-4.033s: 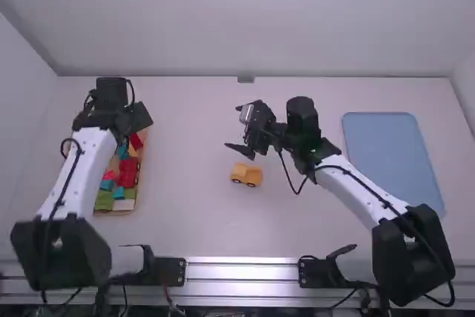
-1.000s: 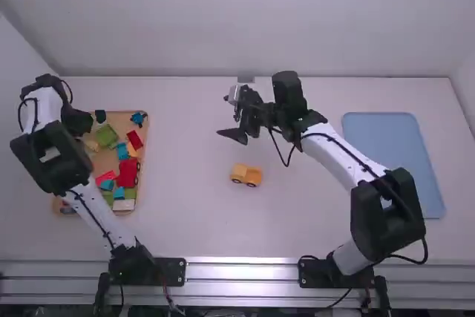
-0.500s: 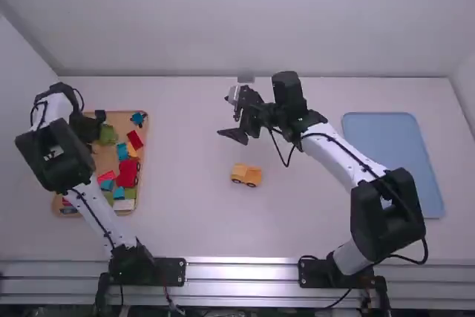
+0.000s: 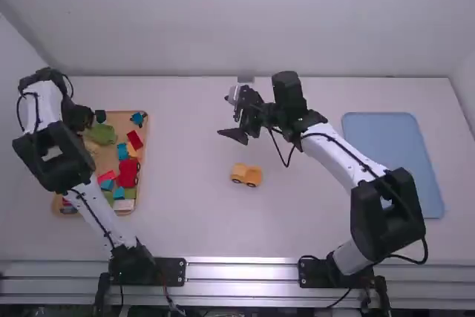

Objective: Assemble lego blocks to make yellow taxi

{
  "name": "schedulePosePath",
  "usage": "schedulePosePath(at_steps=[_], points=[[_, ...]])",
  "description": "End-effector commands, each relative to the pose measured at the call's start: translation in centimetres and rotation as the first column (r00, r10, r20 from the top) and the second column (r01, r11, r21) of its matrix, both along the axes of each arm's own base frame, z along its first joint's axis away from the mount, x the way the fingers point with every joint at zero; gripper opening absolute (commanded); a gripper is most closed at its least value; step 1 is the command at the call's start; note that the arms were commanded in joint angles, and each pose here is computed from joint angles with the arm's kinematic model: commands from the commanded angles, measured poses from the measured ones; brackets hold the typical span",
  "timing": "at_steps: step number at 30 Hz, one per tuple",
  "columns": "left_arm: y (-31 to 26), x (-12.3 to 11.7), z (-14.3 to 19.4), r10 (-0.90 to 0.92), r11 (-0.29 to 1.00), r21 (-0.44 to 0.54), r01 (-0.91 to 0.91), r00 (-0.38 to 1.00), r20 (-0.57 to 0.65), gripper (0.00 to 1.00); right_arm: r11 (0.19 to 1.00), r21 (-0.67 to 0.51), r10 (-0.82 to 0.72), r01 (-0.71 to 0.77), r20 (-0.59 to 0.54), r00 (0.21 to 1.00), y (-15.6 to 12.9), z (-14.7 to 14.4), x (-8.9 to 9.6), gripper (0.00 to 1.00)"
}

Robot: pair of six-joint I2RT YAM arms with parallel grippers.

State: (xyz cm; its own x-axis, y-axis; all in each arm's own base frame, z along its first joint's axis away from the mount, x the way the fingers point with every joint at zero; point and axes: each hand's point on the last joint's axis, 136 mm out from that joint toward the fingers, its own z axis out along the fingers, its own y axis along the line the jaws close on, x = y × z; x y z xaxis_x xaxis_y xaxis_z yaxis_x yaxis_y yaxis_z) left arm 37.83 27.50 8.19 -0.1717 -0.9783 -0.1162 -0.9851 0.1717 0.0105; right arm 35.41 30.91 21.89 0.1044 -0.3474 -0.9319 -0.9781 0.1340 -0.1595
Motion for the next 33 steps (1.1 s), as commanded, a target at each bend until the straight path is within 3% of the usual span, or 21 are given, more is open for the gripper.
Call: schedulePosePath(at_steps=[1,4,8,17,25,33], points=[[0.9,-0.1,2.1,-0.039,0.998,0.041,0.04,0.999,-0.006,0.58,1.0,0.01,0.004,-0.004,0.017,1.0,0.2,0.8,0.4,0.99],[1.2,-1.8,3.4,-0.048,0.996,0.072,0.055,0.995,-0.085,0.56,1.0,0.01,0.004,-0.004,0.016,1.0,0.2,0.8,0.4,0.99],[1.2,-3.9,3.1,-0.044,0.996,0.072,0.057,0.983,-0.181,0.45,1.0,0.01,0.005,-0.005,0.018,1.0,0.2,0.8,0.4,0.99],[0.4,-4.4,-1.5,-0.089,0.995,0.025,0.097,0.972,-0.219,0.4,1.0,0.01,0.004,-0.004,0.016,1.0,0.2,0.8,0.4,0.99],[-0.2,-2.1,-5.4,-0.133,0.991,-0.015,0.132,0.986,-0.102,0.4,1.0,0.009,0.004,-0.004,0.016,1.0,0.2,0.8,0.4,0.99],[-0.6,-1.2,-7.4,-0.144,0.989,0.01,0.145,0.987,-0.074,0.36,1.0,0.008,0.004,-0.004,0.013,1.0,0.2,0.7,0.4,0.99]])
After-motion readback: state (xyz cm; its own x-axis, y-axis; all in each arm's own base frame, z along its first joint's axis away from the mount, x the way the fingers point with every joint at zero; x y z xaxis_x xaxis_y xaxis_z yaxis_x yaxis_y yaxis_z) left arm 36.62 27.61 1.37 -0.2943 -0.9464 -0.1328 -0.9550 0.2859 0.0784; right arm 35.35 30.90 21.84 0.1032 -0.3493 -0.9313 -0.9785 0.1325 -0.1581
